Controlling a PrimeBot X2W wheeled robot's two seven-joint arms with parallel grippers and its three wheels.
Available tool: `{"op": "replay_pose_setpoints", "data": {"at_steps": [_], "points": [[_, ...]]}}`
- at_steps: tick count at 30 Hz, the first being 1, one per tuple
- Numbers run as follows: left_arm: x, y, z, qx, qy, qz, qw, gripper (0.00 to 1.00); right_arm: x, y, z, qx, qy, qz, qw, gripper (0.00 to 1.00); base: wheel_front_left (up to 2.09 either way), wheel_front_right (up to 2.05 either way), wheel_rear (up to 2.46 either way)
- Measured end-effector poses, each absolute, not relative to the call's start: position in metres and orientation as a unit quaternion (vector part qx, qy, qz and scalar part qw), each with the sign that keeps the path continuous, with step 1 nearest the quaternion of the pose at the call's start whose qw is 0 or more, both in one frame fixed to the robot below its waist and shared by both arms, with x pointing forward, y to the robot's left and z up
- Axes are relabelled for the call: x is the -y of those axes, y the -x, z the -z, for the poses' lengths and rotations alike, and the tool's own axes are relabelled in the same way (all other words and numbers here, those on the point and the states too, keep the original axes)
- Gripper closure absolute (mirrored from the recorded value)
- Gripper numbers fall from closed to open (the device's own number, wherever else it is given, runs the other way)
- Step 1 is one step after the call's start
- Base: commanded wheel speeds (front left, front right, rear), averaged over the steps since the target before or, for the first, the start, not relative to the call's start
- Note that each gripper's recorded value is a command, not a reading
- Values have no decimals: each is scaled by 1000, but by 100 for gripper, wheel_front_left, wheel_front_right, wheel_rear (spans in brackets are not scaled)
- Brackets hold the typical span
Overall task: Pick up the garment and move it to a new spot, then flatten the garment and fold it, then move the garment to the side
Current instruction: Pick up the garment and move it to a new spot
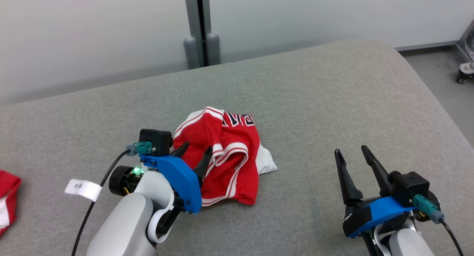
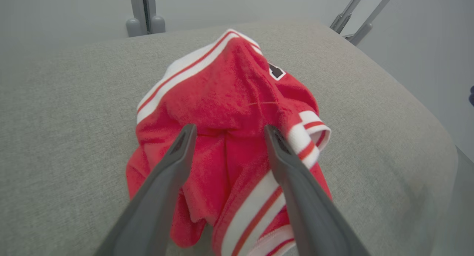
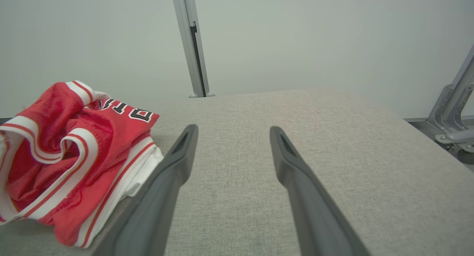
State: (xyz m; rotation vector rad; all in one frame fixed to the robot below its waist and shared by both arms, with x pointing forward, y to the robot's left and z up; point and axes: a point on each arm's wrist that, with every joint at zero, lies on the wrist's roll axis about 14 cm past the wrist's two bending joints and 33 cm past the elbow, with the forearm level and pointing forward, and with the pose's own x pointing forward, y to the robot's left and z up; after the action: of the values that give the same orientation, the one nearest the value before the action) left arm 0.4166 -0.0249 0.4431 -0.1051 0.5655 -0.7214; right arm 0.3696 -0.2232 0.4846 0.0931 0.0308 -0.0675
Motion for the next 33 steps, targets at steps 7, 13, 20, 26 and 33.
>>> {"op": "replay_pose_setpoints", "data": {"at_steps": [7, 13, 20, 26, 33], "points": [[-13, -418, -477, -177, 137, 291, 930, 0, 206, -371, -491, -11, -46, 8, 999, 0, 0, 0, 0], [-71, -413, -496, -87, 151, 219, 960, 0, 195, -372, -495, -10, -45, -8, 999, 0, 0, 0, 0], [-118, -392, -493, -28, 157, 143, 977, 0, 184, -372, -494, -19, -44, -25, 999, 0, 0, 0, 0], [-142, -380, -488, -13, 138, 98, 985, 0, 177, -374, -491, -28, -43, -35, 998, 0, 0, 0, 0], [-173, -369, -480, -17, 107, 41, 993, 0, 173, -371, -481, -45, -42, -40, 997, 0, 0, 0, 0]]}}
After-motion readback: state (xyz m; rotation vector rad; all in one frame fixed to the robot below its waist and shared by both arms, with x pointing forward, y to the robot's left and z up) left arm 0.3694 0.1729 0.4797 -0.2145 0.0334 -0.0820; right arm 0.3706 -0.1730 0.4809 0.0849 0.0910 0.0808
